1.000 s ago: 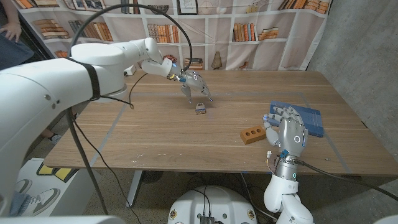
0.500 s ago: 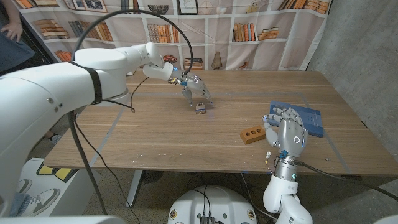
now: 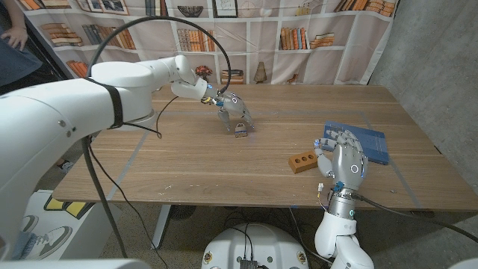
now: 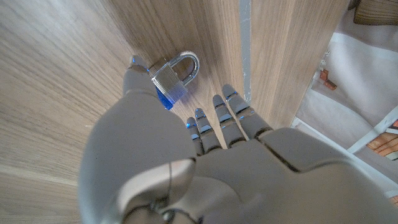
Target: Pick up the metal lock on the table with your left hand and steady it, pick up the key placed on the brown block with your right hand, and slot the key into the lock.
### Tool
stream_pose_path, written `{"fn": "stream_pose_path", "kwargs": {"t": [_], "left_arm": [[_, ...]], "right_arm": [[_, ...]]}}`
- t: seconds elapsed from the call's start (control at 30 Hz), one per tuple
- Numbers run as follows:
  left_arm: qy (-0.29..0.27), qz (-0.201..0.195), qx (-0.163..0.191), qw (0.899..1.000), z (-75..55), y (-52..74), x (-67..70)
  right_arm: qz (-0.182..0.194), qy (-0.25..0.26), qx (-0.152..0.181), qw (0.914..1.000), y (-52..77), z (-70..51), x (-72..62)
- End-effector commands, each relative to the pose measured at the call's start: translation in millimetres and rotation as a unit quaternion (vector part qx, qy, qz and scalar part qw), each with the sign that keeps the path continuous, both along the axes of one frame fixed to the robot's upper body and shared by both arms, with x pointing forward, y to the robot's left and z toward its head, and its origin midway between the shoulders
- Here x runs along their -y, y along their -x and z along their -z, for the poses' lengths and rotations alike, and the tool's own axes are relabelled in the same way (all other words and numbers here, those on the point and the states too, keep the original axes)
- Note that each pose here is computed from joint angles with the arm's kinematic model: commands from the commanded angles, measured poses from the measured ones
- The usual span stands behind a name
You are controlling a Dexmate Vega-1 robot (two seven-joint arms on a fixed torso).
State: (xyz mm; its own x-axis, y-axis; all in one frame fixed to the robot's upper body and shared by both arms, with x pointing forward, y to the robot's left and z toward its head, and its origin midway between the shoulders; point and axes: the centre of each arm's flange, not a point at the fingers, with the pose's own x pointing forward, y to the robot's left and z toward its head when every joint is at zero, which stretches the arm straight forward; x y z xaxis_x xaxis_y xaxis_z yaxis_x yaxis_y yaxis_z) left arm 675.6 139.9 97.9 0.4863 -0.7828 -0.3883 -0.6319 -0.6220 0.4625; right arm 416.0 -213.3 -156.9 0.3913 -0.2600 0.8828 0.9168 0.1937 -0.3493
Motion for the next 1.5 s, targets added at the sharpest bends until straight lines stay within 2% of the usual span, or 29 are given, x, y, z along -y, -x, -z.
{"fn": "stream_pose_path", "kwargs": {"t": [0.03, 0.2, 0.5, 0.87, 1.1, 1.5], "left_arm": [[-0.002, -0.012, 0.007, 1.0, 5.5, -5.6, -0.4], [-0.006, -0.024, 0.008, 1.0, 8.3, -8.6, 2.5], [0.003, -0.023, 0.006, 1.0, 13.4, -10.0, 4.9], [0.018, -0.028, 0.006, 0.999, 12.2, -11.3, 4.9], [0.024, -0.036, 0.006, 0.999, 17.1, -14.3, 4.4], [0.027, -0.019, -0.006, 0.999, 20.7, -9.8, 12.3]], "right_arm": [[0.002, -0.001, -0.004, 1.0, 6.1, 3.5, -2.0], [0.003, -0.003, -0.006, 1.0, 8.0, 4.9, -2.2], [0.001, -0.002, -0.009, 1.0, 8.8, 5.8, -4.3], [0.001, -0.005, -0.007, 1.0, 4.9, 4.0, -6.7], [-0.004, 0.0, -0.008, 1.0, 1.5, 2.6, -6.9], [-0.001, -0.002, -0.004, 1.0, 2.1, 1.7, -6.7]]}}
